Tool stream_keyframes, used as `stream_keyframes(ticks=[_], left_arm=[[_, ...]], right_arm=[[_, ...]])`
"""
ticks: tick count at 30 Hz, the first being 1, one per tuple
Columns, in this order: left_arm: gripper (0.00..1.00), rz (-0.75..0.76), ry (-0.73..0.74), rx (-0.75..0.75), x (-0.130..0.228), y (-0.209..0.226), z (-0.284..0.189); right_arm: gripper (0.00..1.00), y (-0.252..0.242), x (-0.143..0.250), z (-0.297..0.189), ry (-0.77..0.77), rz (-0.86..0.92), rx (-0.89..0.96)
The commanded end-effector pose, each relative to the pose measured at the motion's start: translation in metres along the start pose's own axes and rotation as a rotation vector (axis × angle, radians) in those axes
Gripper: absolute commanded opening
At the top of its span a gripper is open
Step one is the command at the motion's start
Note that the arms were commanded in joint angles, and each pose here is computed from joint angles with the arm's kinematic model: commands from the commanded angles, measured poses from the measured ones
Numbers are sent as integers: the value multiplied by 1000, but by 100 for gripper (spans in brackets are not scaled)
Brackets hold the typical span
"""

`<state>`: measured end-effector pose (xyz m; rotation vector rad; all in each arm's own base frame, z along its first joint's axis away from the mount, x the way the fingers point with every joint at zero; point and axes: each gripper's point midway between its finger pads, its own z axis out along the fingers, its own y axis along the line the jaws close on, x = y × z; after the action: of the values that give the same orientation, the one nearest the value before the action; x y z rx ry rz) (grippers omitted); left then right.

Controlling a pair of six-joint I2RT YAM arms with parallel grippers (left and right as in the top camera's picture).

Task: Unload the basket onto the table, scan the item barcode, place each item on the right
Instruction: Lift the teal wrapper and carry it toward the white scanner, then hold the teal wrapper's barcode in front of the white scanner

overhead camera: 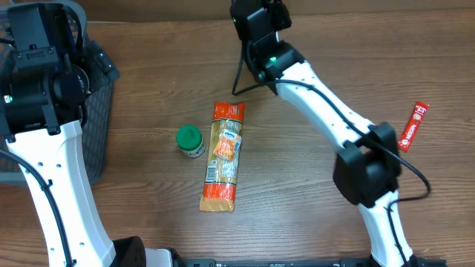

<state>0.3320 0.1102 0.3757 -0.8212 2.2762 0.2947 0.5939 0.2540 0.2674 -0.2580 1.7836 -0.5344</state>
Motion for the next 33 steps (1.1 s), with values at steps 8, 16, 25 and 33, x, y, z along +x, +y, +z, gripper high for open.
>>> stream_keyframes(ticks=[8,16,25,33], left_arm=[[99,4,-10,-13,-3,3,0],[100,4,-10,-13,-3,3,0],[100,4,-10,-13,-3,3,0],[100,4,-10,-13,-3,3,0]], right_arm=[[4,-4,1,21,-118,19,245],[4,35,42,40,-101,25,205],[4,58,58,48,-126,61,167],[4,36,50,42,-130,127,263]])
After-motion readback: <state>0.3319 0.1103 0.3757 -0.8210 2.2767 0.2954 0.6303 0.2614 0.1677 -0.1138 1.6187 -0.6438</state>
